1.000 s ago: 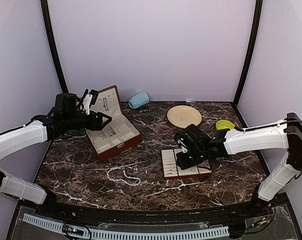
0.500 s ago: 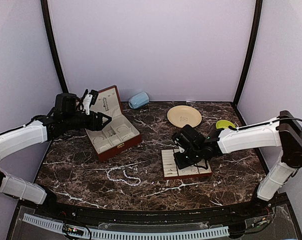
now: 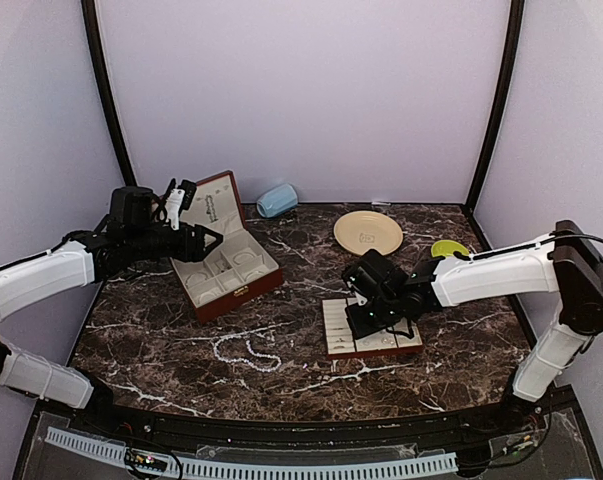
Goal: Organize the mixed jewelry
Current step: Pick up the earring from the earring holder.
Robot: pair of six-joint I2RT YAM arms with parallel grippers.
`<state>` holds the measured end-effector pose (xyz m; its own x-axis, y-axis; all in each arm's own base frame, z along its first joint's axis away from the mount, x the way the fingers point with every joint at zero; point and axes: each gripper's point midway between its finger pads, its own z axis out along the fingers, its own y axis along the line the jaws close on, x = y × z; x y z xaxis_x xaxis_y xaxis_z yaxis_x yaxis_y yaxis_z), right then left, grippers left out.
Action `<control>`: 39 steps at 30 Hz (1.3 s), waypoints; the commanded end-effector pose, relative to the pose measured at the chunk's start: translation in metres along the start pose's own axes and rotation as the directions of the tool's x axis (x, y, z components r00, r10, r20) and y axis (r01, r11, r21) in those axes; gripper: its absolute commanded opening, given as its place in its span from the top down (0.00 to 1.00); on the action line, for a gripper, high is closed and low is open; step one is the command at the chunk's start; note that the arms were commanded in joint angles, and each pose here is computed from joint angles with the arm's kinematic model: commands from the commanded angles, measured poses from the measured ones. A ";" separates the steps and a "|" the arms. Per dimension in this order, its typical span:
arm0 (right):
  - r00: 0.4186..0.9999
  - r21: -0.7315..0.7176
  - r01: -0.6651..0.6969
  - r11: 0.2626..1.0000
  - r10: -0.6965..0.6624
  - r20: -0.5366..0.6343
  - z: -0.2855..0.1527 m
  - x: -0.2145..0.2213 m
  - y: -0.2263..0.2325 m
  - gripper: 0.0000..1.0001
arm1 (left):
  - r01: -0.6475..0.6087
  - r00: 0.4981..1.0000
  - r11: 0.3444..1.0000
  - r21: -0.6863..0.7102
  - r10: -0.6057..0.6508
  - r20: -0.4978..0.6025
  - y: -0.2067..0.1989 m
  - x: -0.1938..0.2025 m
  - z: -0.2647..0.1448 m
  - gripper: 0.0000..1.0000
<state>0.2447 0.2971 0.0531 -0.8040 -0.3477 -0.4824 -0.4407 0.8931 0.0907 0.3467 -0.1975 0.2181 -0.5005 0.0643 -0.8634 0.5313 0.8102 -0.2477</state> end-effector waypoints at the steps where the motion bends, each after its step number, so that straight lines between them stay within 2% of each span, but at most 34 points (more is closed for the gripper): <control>1: 1.000 0.007 -0.007 1.000 0.007 0.027 -0.003 -0.009 -0.001 1.00 | -0.014 0.999 1.000 0.008 0.014 0.042 -0.003 -0.009 -0.008 0.34; 7: 0.992 -0.061 -0.069 0.996 0.075 0.100 -0.019 -0.023 0.001 1.00 | -0.006 0.995 0.996 0.091 -0.003 0.098 -0.019 -0.019 -0.015 0.34; 12: 0.953 -0.224 -0.173 0.959 0.221 0.209 -0.046 -0.041 -0.003 1.00 | 0.029 0.963 0.973 0.228 -0.088 0.256 -0.054 -0.032 -0.020 0.30; 13: 0.941 -0.266 -0.188 0.945 0.251 0.228 -0.050 -0.044 -0.002 1.00 | 0.029 0.959 0.975 0.220 -0.089 0.268 -0.057 -0.026 -0.017 0.29; 14: 0.929 -0.313 -0.198 0.929 0.279 0.243 -0.056 -0.046 -0.001 1.00 | -0.013 0.949 0.965 0.262 -0.070 0.307 -0.079 -0.029 -0.017 0.29; 15: 0.906 -0.369 -0.202 0.907 0.316 0.281 -0.065 -0.054 0.001 1.00 | -0.030 0.952 0.959 0.281 -0.059 0.301 -0.096 -0.019 -0.010 0.28; 16: 0.888 -0.426 -0.206 0.881 0.352 0.297 -0.072 -0.057 0.004 1.00 | -0.059 0.934 0.953 0.296 -0.052 0.354 -0.106 -0.027 -0.013 0.28; 17: 0.870 -0.486 -0.206 0.849 0.387 0.306 -0.081 -0.060 0.008 1.00 | -0.073 0.940 0.940 0.332 -0.047 0.339 -0.123 -0.017 -0.007 0.28; 19: 0.827 -0.581 -0.221 0.783 0.466 0.314 -0.093 -0.060 0.008 1.00 | -0.122 0.916 0.917 0.380 -0.044 0.400 -0.148 -0.021 -0.008 0.26; 20: 0.803 -0.627 -0.222 0.746 0.505 0.316 -0.102 -0.065 0.011 1.00 | -0.134 0.911 0.918 0.374 -0.035 0.411 -0.153 -0.019 -0.005 0.25; 23: 0.754 -0.716 -0.243 0.655 0.592 0.286 -0.117 -0.064 0.012 1.00 | -0.285 0.887 0.888 0.361 0.101 0.452 -0.193 0.003 0.009 0.24; 27: 0.700 -0.816 -0.205 0.541 0.663 0.264 -0.144 -0.066 0.016 1.00 | -0.349 0.868 0.845 0.405 0.129 0.479 -0.227 0.020 0.022 0.23; 30: 0.700 -0.832 -0.198 0.518 0.669 0.250 -0.152 -0.067 0.018 1.00 | -0.417 0.843 0.814 0.405 0.181 0.506 -0.251 0.035 0.031 0.22; 32: 0.705 -0.833 -0.208 0.513 0.669 0.236 -0.154 -0.068 0.020 1.00 | -0.516 0.794 0.786 0.341 0.289 0.535 -0.263 0.041 0.041 0.21; 39: 0.716 -0.843 -0.219 0.491 0.668 0.203 -0.158 -0.068 0.024 1.00 | -0.589 0.731 0.778 0.218 0.398 0.554 -0.274 0.038 0.063 0.21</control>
<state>0.2258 0.2942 0.2030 -0.7894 0.3894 -0.4746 -0.3578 0.3364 0.8711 0.2154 -0.4476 0.1958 0.0714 0.0624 -0.9955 0.9141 0.3952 0.0903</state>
